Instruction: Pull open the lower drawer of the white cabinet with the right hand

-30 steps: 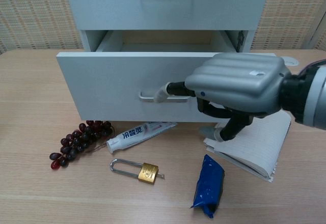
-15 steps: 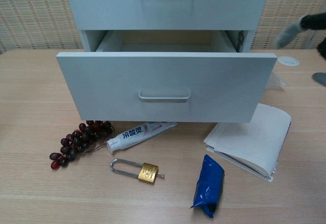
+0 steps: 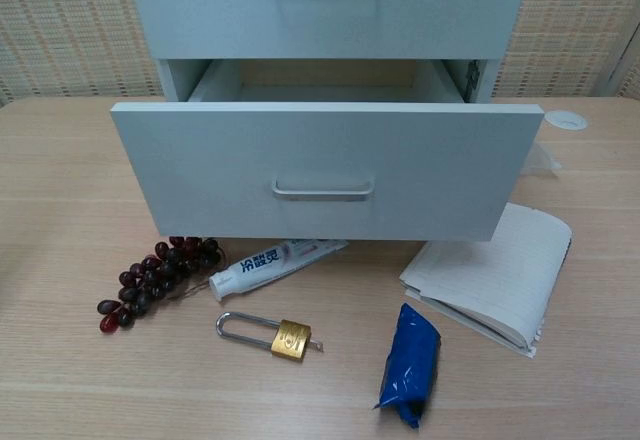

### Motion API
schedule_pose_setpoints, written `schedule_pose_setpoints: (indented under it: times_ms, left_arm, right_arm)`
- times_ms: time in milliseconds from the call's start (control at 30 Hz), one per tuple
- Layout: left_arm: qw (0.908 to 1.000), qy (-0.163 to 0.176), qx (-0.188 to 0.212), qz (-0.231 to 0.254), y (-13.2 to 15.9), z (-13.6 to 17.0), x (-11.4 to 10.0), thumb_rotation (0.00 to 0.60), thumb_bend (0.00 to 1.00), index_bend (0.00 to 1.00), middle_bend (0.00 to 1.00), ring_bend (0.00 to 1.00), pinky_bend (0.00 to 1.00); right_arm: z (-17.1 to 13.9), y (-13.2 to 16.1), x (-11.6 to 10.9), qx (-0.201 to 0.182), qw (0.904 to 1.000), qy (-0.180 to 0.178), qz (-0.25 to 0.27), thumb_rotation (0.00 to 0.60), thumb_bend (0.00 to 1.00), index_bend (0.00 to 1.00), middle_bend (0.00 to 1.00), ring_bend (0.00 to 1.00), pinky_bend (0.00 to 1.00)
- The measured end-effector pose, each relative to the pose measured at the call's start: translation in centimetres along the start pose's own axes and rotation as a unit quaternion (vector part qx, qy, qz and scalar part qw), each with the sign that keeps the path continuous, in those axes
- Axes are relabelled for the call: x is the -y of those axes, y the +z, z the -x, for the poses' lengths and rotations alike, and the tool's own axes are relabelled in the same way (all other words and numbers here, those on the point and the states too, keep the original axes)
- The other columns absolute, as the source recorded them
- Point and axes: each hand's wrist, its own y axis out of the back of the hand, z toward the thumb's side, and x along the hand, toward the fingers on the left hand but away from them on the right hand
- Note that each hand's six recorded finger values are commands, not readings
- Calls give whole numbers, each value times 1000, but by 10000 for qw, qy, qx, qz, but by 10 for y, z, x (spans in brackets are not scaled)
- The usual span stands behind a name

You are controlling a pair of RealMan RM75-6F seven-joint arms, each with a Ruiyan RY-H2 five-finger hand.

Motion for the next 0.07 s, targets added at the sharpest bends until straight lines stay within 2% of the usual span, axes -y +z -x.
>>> schedule_pose_setpoints:
  times_ms: [67]
  left_arm:
    - [10000, -10, -4, -3, 1, -1, 0, 600, 326, 56, 15, 58, 135]
  right_arm:
    - [0, -4, 9, 34, 10000, 65, 39, 600, 299, 248, 384, 317, 449]
